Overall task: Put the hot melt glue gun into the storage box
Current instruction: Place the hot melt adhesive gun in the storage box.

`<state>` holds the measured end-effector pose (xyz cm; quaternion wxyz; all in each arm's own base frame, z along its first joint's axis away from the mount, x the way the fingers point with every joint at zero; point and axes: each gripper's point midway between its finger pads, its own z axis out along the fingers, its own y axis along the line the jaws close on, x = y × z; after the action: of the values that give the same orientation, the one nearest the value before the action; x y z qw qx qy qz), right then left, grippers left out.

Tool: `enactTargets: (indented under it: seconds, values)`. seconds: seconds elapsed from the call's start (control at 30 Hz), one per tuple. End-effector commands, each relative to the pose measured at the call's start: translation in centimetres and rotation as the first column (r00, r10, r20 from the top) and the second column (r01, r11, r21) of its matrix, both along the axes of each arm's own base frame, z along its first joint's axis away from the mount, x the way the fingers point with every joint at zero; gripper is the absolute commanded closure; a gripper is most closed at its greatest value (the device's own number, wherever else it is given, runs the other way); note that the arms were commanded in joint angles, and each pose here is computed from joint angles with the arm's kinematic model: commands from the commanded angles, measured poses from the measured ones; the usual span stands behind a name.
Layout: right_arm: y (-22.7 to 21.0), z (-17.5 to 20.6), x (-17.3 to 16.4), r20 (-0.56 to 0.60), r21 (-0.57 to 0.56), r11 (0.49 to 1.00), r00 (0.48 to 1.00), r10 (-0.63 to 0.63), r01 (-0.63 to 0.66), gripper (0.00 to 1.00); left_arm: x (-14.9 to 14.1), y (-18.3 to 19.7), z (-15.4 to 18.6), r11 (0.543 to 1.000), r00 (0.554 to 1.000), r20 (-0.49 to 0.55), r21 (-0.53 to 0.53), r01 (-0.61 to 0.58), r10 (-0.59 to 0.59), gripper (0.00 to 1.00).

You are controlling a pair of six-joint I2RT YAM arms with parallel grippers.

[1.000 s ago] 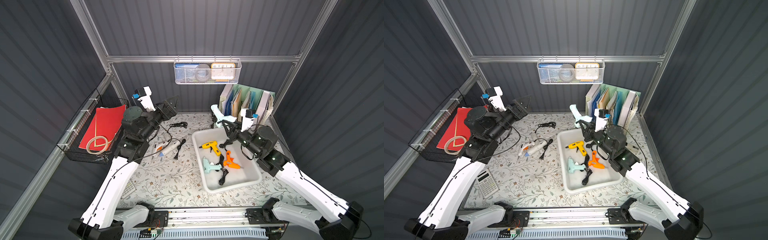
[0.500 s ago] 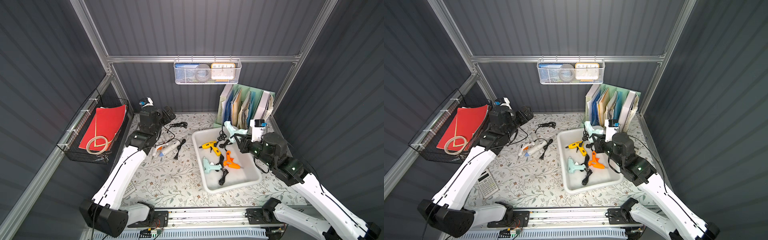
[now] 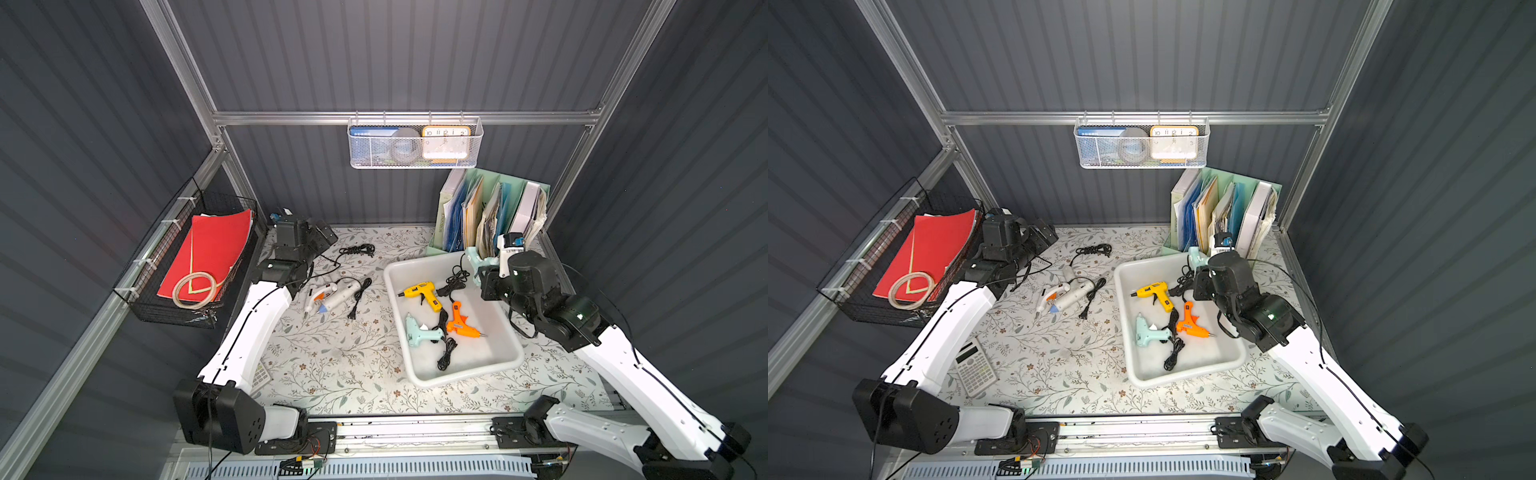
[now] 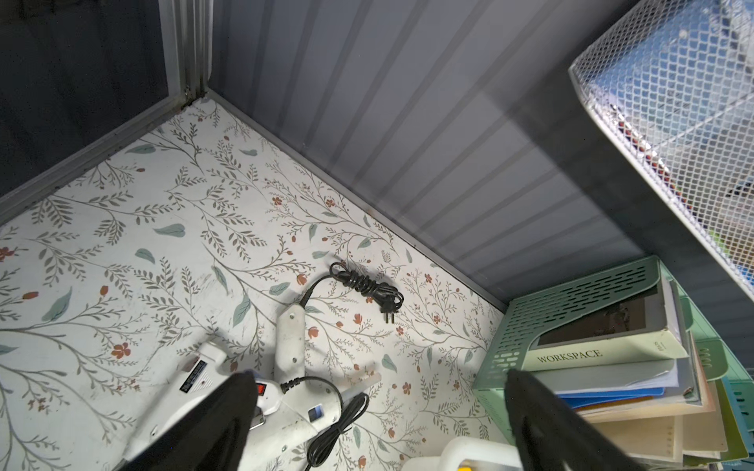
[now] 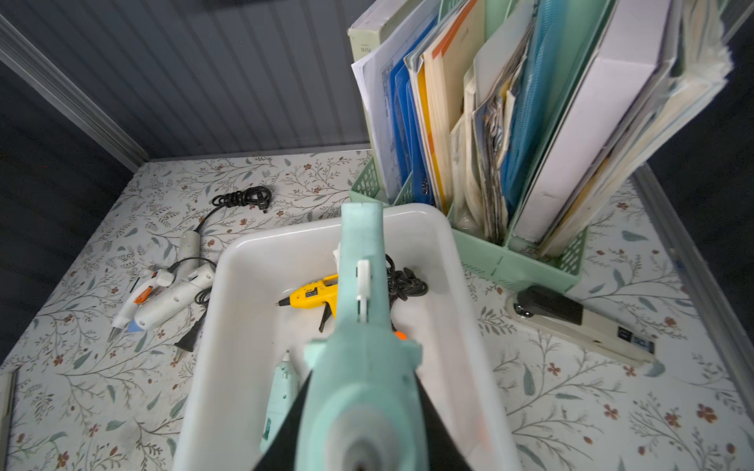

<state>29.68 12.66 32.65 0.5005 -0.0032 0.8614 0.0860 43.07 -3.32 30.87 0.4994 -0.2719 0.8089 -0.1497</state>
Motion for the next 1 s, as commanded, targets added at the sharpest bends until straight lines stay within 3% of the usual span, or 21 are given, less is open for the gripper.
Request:
enactTargets:
  seconds: [0.0,0.13,0.3,0.6,0.77,0.97]
  values:
    - [-1.6,1.2,0.0,0.014,-0.111,0.993,0.999,-0.029,0.031,1.0,0.5,-0.2,-0.6,1.0,1.0,-0.009,-0.025,0.007,-0.007,0.0]
    - [-0.9,0.3,-0.5,-0.05,-0.167,0.985,0.998,0.038,-0.046,1.0,0.8,0.3,-1.3,1.0,0.999,-0.035,-0.019,-0.015,0.014,0.0]
    - [0.1,-3.0,-1.8,-0.224,-0.211,0.963,0.967,0.12,-0.169,1.0,0.8,1.1,-2.0,0.999,0.997,-0.064,-0.007,-0.04,0.039,0.0]
    - [-1.9,-9.3,-4.0,-0.533,-0.397,0.886,0.846,-0.01,-0.24,1.0,0.6,2.7,-1.3,0.996,0.995,-0.056,0.011,-0.087,0.087,0.0]
    - [-4.2,-10.9,-5.2,-0.613,-0.523,0.819,0.771,-0.171,-0.235,1.0,0.1,3.6,-1.3,0.992,0.991,-0.058,0.027,-0.12,0.121,0.0]
    - [-1.8,-13.6,-5.3,-0.661,-0.507,0.807,0.738,-0.138,-0.303,1.0,-0.1,4.1,-1.1,0.99,0.989,-0.055,0.032,-0.135,0.137,0.0]
